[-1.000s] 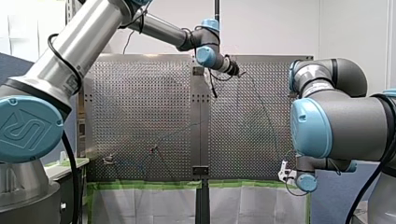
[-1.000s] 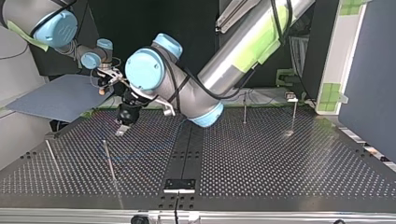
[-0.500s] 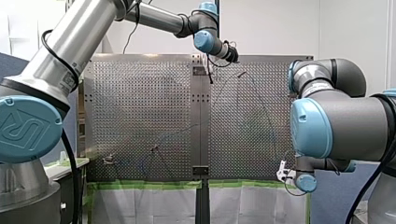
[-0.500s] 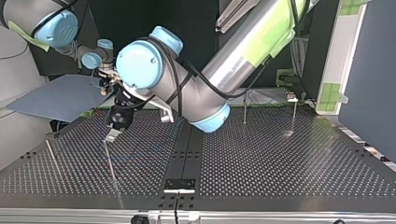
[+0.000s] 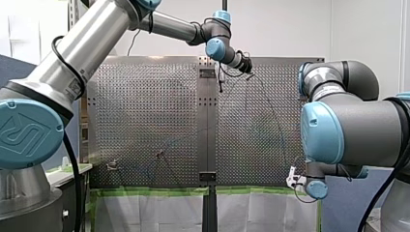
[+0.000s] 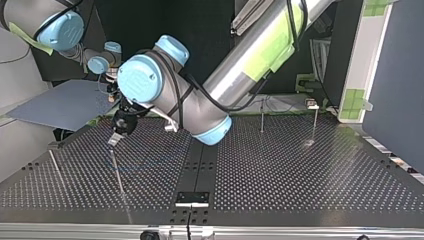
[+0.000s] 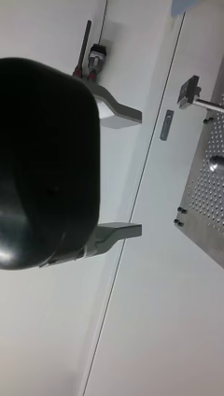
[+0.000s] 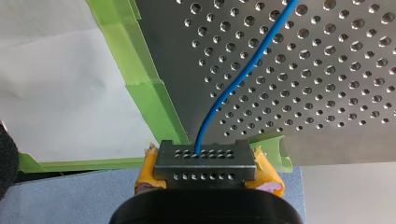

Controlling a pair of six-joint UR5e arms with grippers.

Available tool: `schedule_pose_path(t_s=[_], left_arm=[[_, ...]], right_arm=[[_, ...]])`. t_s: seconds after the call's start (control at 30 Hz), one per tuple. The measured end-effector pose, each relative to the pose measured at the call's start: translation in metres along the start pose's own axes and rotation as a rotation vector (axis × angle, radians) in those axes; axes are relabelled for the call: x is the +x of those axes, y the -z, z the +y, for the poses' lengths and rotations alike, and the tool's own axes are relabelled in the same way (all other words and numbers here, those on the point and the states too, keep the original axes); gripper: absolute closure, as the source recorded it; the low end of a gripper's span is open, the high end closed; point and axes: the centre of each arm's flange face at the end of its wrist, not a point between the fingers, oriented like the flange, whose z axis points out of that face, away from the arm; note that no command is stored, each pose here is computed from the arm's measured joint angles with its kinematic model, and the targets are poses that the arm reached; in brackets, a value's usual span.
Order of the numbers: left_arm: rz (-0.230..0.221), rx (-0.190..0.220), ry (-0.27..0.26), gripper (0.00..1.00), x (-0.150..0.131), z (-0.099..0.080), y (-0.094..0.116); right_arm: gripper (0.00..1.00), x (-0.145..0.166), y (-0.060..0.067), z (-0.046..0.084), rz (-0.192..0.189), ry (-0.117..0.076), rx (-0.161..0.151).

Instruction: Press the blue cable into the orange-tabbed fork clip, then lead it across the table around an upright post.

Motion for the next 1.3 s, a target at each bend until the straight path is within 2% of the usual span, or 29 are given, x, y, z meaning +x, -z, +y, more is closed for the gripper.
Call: schedule_pose_path(t_s=[0.27,0.43,0.67,1.07,1.3], left_arm=[[-0.003,0.000,0.000,0.01,-0.002,0.003,-0.001],[0.013,-0.021,-0.002,0.01,-0.001,0.007,0.000],[0.025,-0.073,-0.016,0.01,0.000,0.015,0.002],[0.059,-0.190,-0.047,0.01,0.006,0.028,0.007],[0.084,-0.255,-0.097,0.01,0.008,0.033,0.012]], right_arm=[[1.00,0.000,0.000,0.000,0.000,0.001,0.000],[1.00,0.000,0.000,0.000,0.001,0.001,0.001],[1.00,0.000,0.000,0.000,0.000,-0.001,0.000],[1.00,0.000,0.000,0.000,-0.002,0.000,0.000],[1.00,0.000,0.000,-0.001,-0.005,0.003,0.000]])
